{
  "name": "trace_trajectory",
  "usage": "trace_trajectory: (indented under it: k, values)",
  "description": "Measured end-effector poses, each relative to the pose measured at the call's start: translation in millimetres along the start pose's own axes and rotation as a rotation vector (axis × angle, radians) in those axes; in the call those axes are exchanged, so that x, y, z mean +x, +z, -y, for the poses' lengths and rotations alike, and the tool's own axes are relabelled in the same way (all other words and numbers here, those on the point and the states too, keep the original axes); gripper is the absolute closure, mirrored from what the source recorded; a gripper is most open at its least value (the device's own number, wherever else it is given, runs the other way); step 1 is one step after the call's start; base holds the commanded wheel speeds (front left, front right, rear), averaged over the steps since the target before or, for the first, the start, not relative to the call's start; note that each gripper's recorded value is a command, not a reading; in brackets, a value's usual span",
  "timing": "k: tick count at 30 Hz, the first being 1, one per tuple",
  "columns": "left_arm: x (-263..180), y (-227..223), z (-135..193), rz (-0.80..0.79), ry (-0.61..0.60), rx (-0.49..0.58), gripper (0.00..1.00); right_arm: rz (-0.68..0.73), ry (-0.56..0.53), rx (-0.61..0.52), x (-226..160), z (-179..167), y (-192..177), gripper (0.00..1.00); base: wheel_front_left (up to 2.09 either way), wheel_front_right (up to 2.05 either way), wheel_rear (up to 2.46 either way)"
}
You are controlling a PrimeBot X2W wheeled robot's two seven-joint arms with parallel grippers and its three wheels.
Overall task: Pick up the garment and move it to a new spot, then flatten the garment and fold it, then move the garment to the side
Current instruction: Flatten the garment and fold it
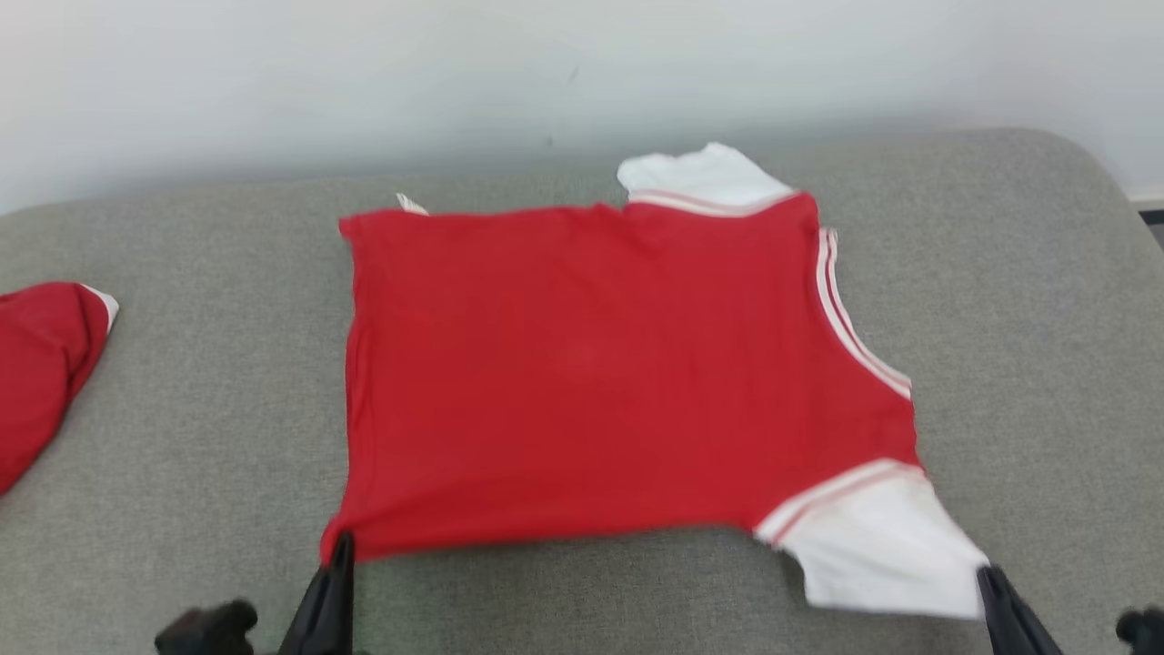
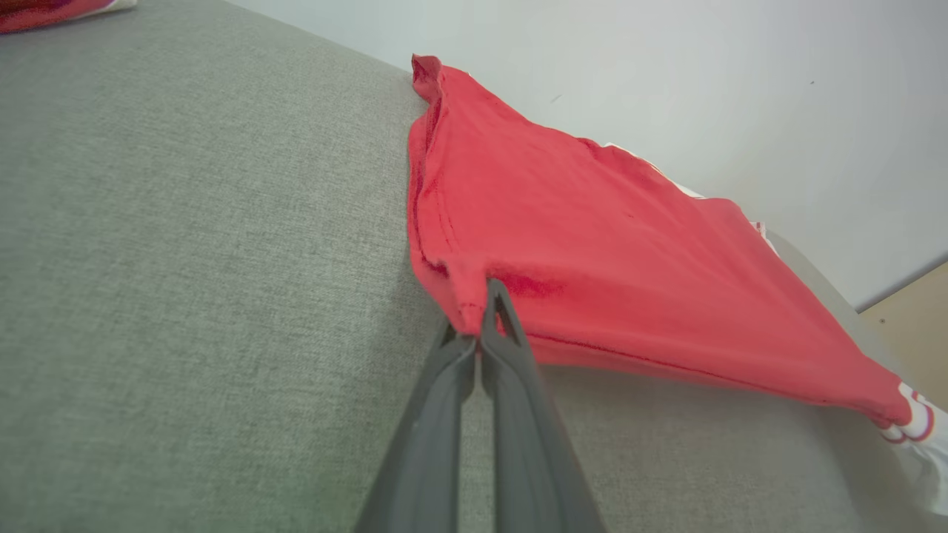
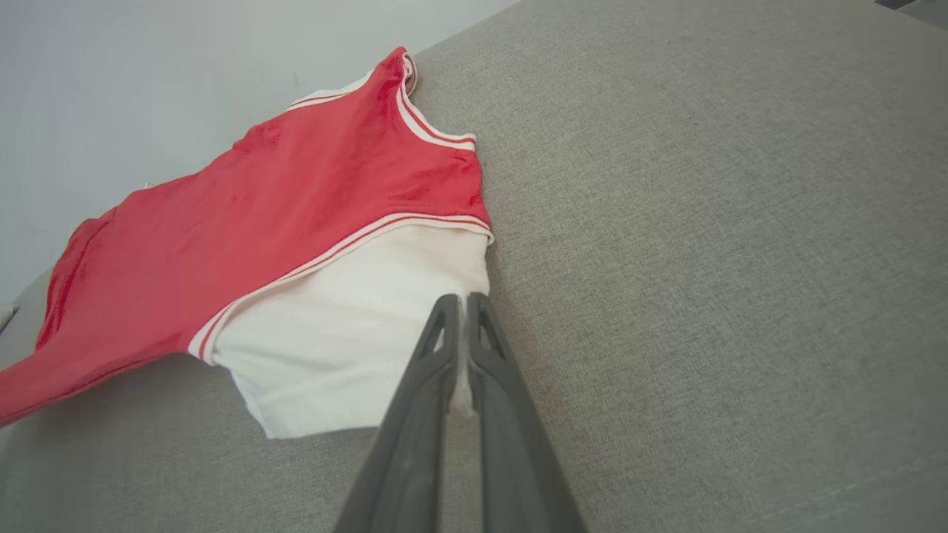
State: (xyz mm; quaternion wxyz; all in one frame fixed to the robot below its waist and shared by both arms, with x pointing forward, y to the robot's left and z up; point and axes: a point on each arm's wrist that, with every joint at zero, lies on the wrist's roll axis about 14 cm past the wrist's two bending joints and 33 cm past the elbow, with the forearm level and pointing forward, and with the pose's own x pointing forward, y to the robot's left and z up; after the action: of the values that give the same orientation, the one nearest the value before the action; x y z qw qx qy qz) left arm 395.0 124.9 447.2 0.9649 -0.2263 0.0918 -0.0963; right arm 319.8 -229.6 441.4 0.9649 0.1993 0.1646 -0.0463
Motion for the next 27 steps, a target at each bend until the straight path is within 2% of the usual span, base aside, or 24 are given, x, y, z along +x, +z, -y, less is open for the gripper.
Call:
trace_trajectory:
  k: [7,16,20,27]
  values:
    - [-32,-21,-14,-0.039,0.053,-0.017,1.00,-0.080,-0.048,0.024,-31,13,-28,1.00,0.00,0.00,0.00]
    - [-49,-37,-13,-0.073,0.052,-0.005,1.00,-0.140,-0.020,0.035,-41,2,-46,1.00,0.00,0.00,0.00]
    - [-46,-35,-11,-0.061,0.046,0.002,1.00,-0.096,0.016,0.037,-30,-9,-32,1.00,0.00,0.00,0.00]
    - [-29,-18,-2,-0.021,-0.004,0.034,1.00,0.013,0.100,0.024,6,-30,15,1.00,0.00,0.00,0.00]
